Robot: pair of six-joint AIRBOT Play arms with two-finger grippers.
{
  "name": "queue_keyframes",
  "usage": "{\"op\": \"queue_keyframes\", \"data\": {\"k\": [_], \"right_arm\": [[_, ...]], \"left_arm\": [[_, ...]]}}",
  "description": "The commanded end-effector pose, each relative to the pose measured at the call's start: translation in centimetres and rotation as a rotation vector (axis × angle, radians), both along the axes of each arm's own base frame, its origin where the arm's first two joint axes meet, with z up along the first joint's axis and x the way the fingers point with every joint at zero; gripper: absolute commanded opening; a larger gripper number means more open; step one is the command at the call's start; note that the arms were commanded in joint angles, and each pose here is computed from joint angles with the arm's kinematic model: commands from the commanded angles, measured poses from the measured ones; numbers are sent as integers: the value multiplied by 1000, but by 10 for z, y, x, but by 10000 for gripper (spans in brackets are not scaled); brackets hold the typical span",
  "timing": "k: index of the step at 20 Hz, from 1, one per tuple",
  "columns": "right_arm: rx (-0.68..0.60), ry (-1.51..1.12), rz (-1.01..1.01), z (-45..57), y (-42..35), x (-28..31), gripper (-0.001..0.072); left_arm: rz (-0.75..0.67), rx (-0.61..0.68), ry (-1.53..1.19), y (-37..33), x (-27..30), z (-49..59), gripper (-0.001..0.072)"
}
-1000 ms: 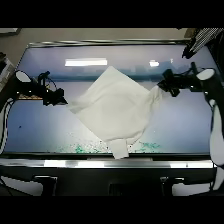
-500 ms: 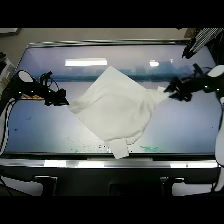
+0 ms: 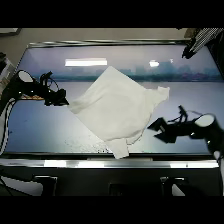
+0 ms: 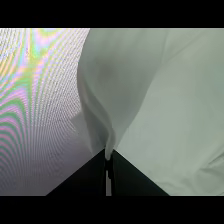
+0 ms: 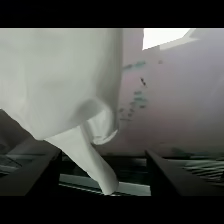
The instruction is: Fold the clothes and pants, and hang the long-sleeved shirts on hangers.
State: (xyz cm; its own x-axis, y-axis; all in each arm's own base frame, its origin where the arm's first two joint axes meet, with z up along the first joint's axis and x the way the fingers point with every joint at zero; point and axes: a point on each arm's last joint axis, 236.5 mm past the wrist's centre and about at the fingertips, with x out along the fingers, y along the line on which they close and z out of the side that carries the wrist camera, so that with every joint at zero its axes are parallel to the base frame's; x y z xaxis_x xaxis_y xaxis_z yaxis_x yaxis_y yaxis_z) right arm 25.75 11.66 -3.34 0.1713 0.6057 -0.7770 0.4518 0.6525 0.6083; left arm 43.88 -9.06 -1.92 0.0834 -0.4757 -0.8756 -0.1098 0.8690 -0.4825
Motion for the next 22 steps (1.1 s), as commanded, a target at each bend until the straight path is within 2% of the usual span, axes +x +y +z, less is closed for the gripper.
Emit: {"op": "queue_keyframes", "data": {"k": [1, 5, 7, 8, 16, 17, 18, 22], "right_arm": [[28, 15, -40, -32, 49, -31, 596], [-27, 7, -81, -50, 75, -25, 583], [-44, 36, -103, -62, 76, -24, 576], [-50, 41, -109, -66, 75, -23, 537], [-73, -13, -167, -67, 67, -5, 503], [-72, -7, -161, -67, 67, -7, 421], [-72, -11, -146, -66, 68, -8, 51], [-36, -122, -56, -30, 80, 5, 29]], "left_arm": [[0, 0, 0, 0, 0, 0, 12], [0, -1, 1, 0, 0, 0, 12], [-1, 0, 1, 0, 0, 0, 12], [-1, 0, 1, 0, 0, 0, 12], [-2, 0, -1, 0, 0, -1, 13], [-1, 0, -2, 0, 0, 0, 12], [-2, 0, -7, 0, 1, 1, 12], [12, 5, -88, 8, 11, 29, 12]]}}
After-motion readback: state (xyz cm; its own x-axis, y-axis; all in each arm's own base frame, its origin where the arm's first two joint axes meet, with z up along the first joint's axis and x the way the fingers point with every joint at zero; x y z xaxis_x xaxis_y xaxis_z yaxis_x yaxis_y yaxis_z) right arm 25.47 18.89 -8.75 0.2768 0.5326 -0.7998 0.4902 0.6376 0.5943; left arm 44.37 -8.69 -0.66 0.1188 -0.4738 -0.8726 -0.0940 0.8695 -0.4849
